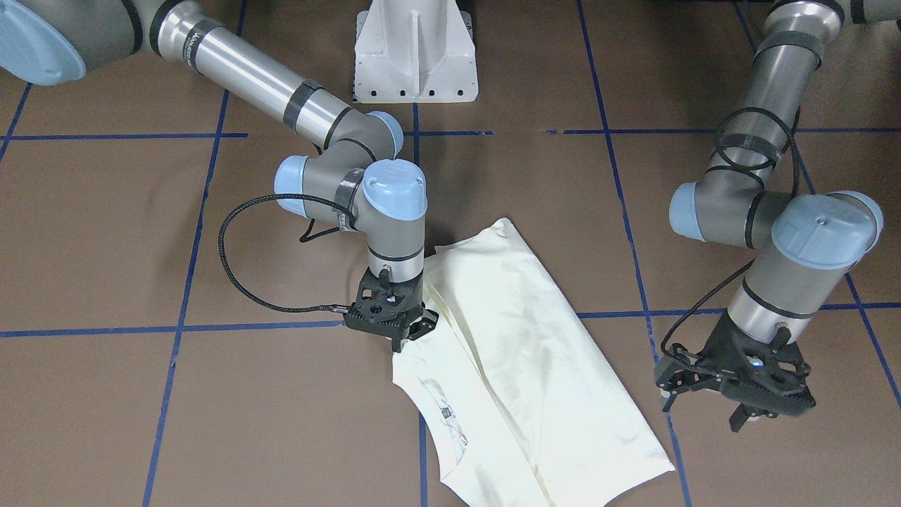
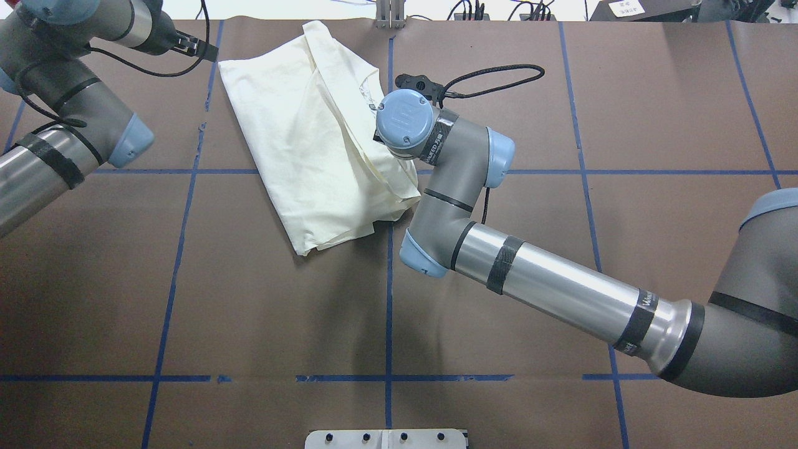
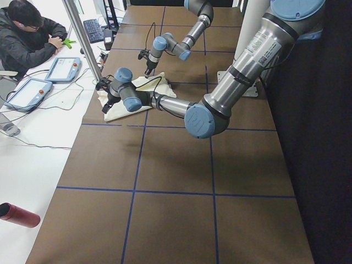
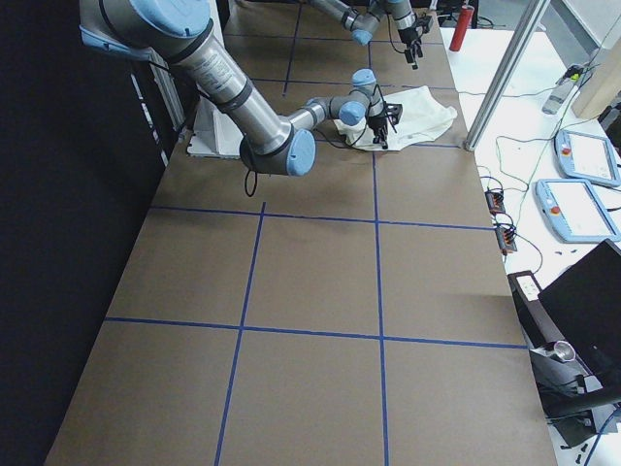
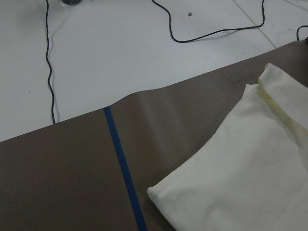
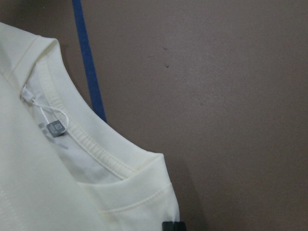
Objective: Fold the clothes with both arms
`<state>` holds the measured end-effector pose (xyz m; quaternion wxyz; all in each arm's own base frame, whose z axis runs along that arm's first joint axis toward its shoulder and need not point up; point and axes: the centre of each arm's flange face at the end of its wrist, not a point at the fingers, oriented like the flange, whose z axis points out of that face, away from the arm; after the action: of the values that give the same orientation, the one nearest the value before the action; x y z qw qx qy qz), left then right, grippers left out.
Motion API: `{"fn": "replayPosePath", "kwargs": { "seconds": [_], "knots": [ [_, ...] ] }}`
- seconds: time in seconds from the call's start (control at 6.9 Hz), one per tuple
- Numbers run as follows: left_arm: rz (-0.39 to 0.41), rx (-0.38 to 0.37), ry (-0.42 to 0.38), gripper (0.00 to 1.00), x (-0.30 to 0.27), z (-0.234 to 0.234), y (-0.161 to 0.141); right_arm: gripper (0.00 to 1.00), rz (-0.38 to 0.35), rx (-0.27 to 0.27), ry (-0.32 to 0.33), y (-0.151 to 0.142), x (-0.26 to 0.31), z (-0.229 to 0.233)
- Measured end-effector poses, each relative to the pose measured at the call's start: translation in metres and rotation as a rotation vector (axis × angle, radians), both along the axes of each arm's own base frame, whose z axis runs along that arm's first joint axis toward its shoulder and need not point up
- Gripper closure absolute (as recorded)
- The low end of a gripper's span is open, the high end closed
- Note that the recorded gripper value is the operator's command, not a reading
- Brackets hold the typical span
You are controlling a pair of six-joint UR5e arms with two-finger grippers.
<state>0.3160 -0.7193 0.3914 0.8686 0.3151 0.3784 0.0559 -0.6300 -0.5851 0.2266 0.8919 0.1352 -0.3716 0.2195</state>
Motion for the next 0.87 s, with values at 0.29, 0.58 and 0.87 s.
{"fn": "replayPosePath", "kwargs": {
  "seconds": [0.29,0.58,0.87],
  "knots": [
    [0.000,0.005,0.005,0.00,0.000,-0.002,0.001,1.00,-0.009,-0.005,0.002,0.019,0.023,-0.006],
    [-0.001,0.007,0.016,0.00,0.003,-0.007,0.003,1.00,-0.038,0.021,-0.030,0.082,0.061,0.024],
    [-0.004,0.002,0.034,0.00,0.007,-0.013,0.007,1.00,-0.075,0.060,-0.039,0.156,0.094,0.056]
  ]
}}
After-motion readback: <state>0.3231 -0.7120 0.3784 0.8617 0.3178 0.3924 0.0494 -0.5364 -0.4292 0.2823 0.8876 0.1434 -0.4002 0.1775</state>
